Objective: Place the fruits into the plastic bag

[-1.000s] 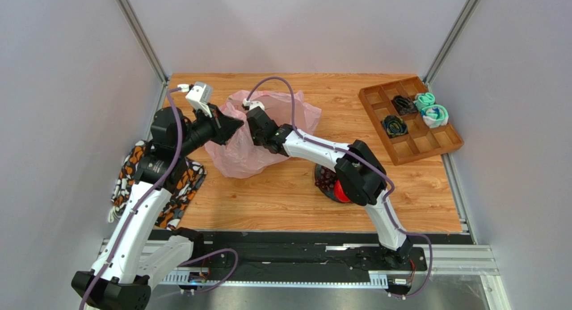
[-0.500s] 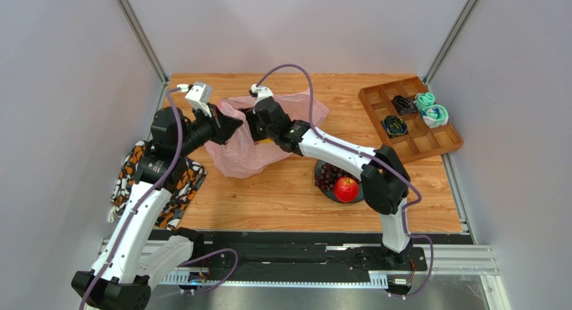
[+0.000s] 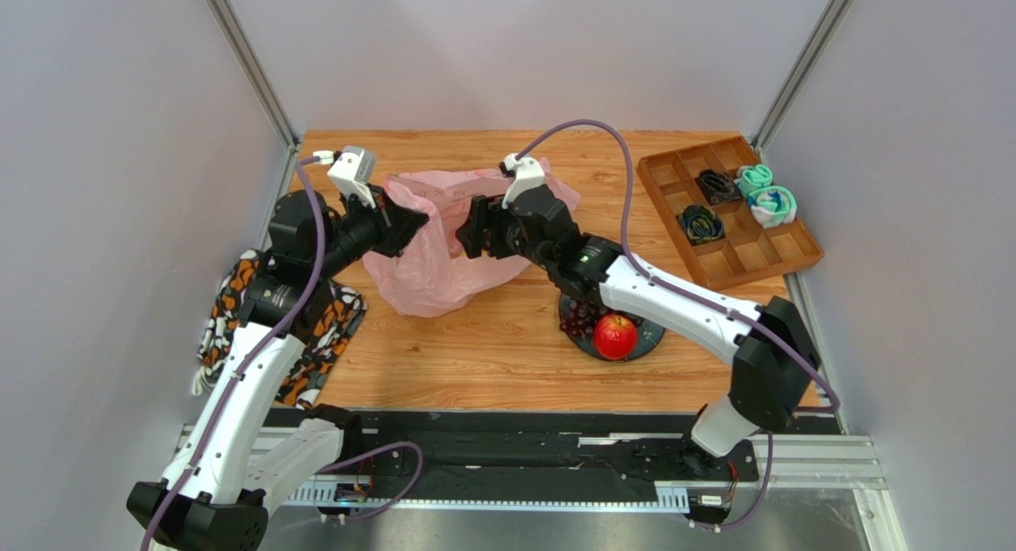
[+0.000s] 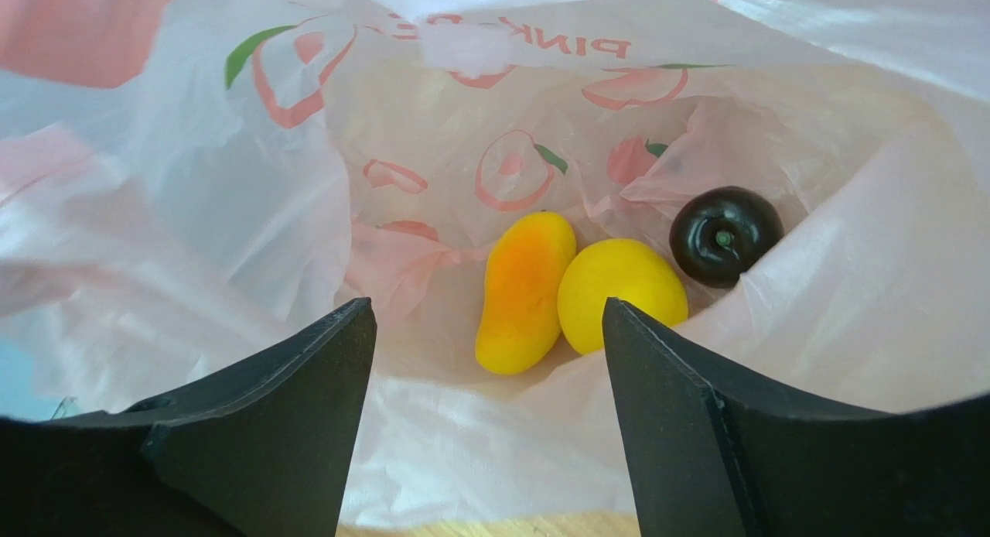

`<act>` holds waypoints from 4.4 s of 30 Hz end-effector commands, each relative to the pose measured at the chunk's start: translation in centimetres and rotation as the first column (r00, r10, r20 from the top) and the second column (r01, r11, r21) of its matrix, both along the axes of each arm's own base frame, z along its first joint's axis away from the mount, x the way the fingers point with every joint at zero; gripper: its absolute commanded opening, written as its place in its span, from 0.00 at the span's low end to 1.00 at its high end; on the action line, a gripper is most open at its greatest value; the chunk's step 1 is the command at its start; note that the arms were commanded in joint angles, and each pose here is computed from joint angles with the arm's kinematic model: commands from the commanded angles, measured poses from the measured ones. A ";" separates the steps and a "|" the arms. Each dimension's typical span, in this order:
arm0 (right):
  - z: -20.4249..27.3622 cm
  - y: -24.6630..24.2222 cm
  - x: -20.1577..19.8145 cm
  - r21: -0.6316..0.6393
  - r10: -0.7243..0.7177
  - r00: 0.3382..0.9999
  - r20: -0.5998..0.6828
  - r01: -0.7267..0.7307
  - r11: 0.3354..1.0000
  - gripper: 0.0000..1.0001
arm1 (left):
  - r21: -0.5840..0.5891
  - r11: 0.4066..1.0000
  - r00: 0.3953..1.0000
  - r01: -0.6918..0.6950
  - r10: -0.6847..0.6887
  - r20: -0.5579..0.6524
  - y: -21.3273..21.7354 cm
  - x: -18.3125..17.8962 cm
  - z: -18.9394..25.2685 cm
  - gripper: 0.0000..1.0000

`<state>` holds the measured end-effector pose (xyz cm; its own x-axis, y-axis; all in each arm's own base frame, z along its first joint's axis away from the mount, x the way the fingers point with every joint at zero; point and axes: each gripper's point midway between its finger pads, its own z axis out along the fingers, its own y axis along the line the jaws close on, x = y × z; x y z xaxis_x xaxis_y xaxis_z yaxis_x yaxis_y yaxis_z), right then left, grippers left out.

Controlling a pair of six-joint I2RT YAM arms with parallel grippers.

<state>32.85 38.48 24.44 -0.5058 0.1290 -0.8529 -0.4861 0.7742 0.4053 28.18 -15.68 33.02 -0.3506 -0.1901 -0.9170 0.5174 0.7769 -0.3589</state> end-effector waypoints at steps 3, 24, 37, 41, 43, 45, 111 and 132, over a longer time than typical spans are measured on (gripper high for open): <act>4.1 -2.6 -2.5 0.071 0.018 0.997 0.079 -0.024 0.997 0.75 | -0.014 1.000 0.998 -0.014 0.014 0.053 0.3 0.1 2.3 0.00; -7.0 -17.2 -6.3 -0.276 -0.322 0.927 -0.192 0.263 0.924 0.58 | -0.018 1.000 0.998 -0.010 0.011 0.057 0.2 -0.1 2.6 0.00; -11.1 -18.1 -7.3 -0.290 -0.311 0.894 -0.323 0.219 0.932 0.48 | -0.017 1.000 0.998 -0.010 0.011 0.054 0.2 0.0 2.5 0.00; -11.6 -18.2 -7.6 -0.296 -0.310 0.889 -0.336 0.213 0.931 0.46 | -0.017 1.000 0.998 -0.009 0.010 0.057 0.2 0.0 2.5 0.00; -12.0 -18.4 -7.7 -0.306 -0.316 0.885 -0.342 0.213 0.928 0.45 | -0.017 1.000 0.999 -0.008 0.009 0.051 0.2 0.0 2.4 0.00; -12.4 -18.6 -7.7 -0.314 -0.322 0.881 -0.348 0.214 0.925 0.45 | -0.018 1.000 0.999 -0.007 0.008 0.054 0.2 0.0 2.5 0.00; -6.5 -20.9 -6.2 -0.236 -0.364 0.895 -0.256 0.307 0.922 0.01 | -0.015 1.000 0.998 -0.014 0.015 0.058 0.3 0.0 2.5 0.00; 0.7 -20.2 -6.1 -0.024 -0.316 0.936 -0.152 0.316 0.948 0.00 | -0.016 1.000 0.998 -0.015 0.016 0.061 0.3 -0.1 2.6 0.00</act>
<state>25.64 17.32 19.83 -0.6628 0.2204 -0.7156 -0.0908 0.9250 0.3689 28.14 -15.59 33.03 -0.3544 -0.1900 -0.9156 0.5120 0.7799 -0.3600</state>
